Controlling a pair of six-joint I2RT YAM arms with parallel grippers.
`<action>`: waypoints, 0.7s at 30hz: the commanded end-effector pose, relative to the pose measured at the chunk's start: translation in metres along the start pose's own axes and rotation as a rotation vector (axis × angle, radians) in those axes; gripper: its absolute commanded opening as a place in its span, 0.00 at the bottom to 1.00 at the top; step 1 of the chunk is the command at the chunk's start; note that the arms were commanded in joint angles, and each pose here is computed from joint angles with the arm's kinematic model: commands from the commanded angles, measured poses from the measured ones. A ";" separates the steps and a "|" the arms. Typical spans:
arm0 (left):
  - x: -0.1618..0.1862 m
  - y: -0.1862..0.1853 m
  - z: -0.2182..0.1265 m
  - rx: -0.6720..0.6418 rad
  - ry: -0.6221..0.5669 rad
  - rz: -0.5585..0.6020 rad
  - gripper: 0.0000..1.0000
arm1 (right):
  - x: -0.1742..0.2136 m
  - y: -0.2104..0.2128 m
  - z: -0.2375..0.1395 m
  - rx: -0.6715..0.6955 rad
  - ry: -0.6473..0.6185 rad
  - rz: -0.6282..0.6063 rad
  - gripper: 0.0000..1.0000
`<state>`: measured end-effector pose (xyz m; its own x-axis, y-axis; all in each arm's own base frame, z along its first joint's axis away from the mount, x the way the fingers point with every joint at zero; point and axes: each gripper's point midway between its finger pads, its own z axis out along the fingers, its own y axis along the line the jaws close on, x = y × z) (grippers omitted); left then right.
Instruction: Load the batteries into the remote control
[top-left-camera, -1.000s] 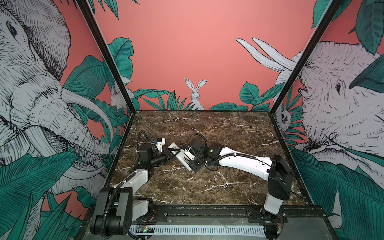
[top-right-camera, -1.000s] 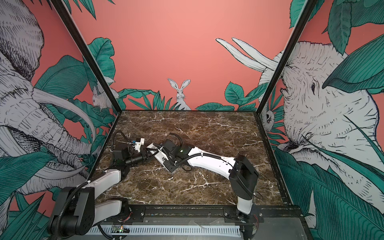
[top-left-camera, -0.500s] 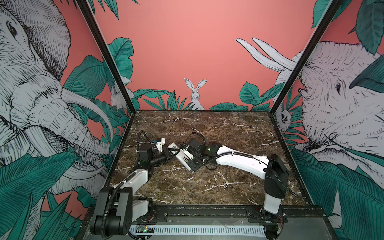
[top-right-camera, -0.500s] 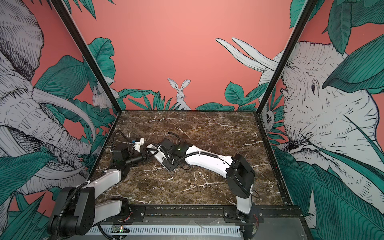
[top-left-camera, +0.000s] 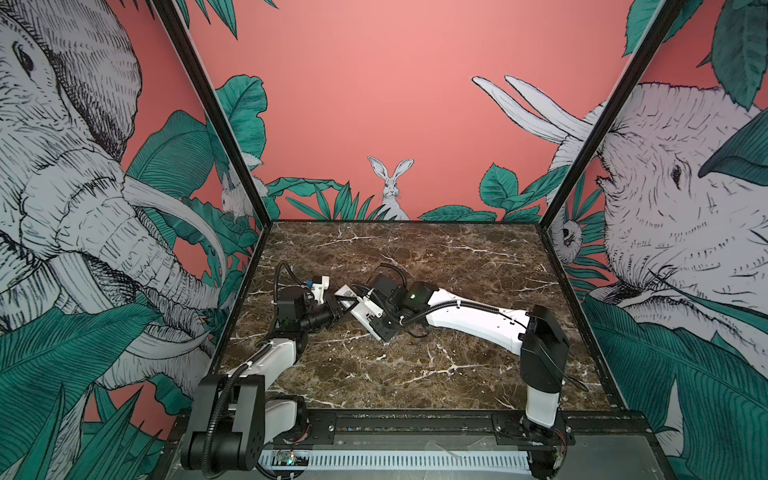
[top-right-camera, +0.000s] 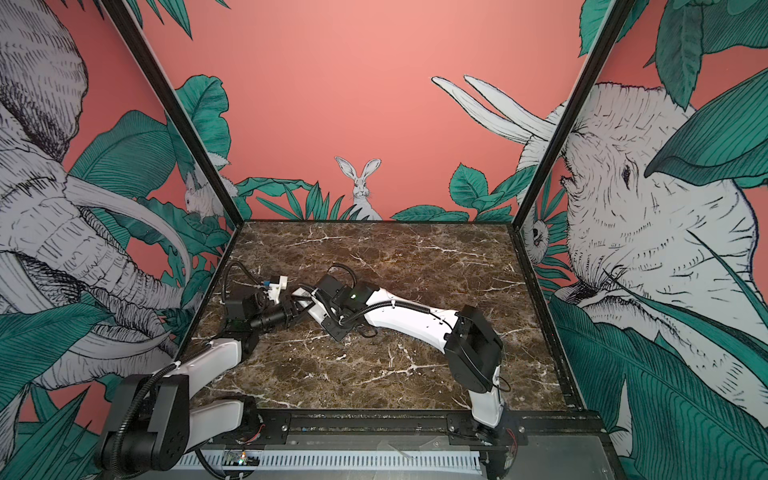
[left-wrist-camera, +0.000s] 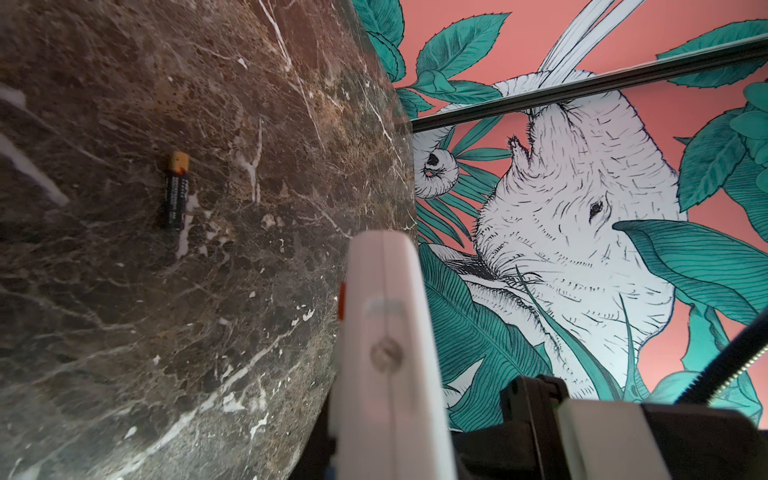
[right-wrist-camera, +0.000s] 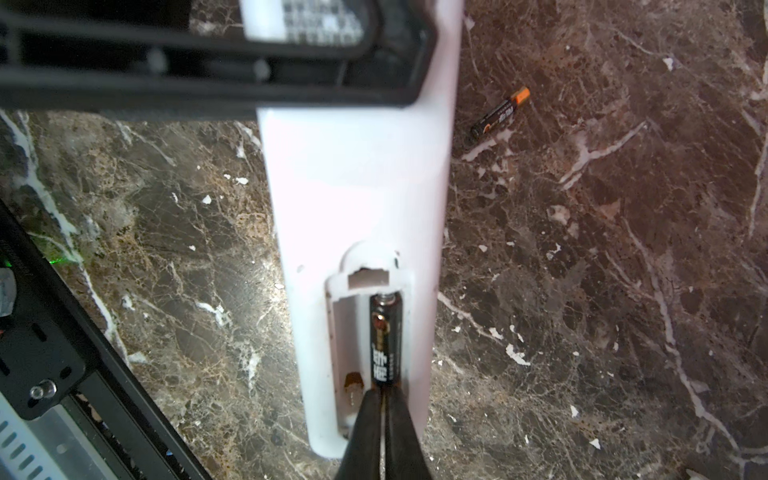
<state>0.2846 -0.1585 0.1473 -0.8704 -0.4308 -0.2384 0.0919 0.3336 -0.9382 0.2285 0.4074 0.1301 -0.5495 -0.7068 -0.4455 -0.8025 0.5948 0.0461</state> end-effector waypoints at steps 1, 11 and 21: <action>0.005 -0.024 -0.002 0.083 0.040 0.042 0.00 | -0.009 0.002 0.006 -0.006 -0.018 -0.012 0.06; 0.006 -0.026 -0.003 0.088 0.043 0.043 0.00 | -0.010 -0.001 0.010 0.015 -0.011 -0.023 0.08; 0.007 -0.017 -0.004 0.037 0.032 0.084 0.00 | 0.001 -0.011 -0.026 0.059 -0.033 -0.035 0.11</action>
<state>0.2821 -0.1585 0.1484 -0.8694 -0.4198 -0.2605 0.1122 0.3457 -0.9316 0.2311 0.4033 0.1337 -0.5259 -0.7213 -0.4509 -0.8114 0.5844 0.0114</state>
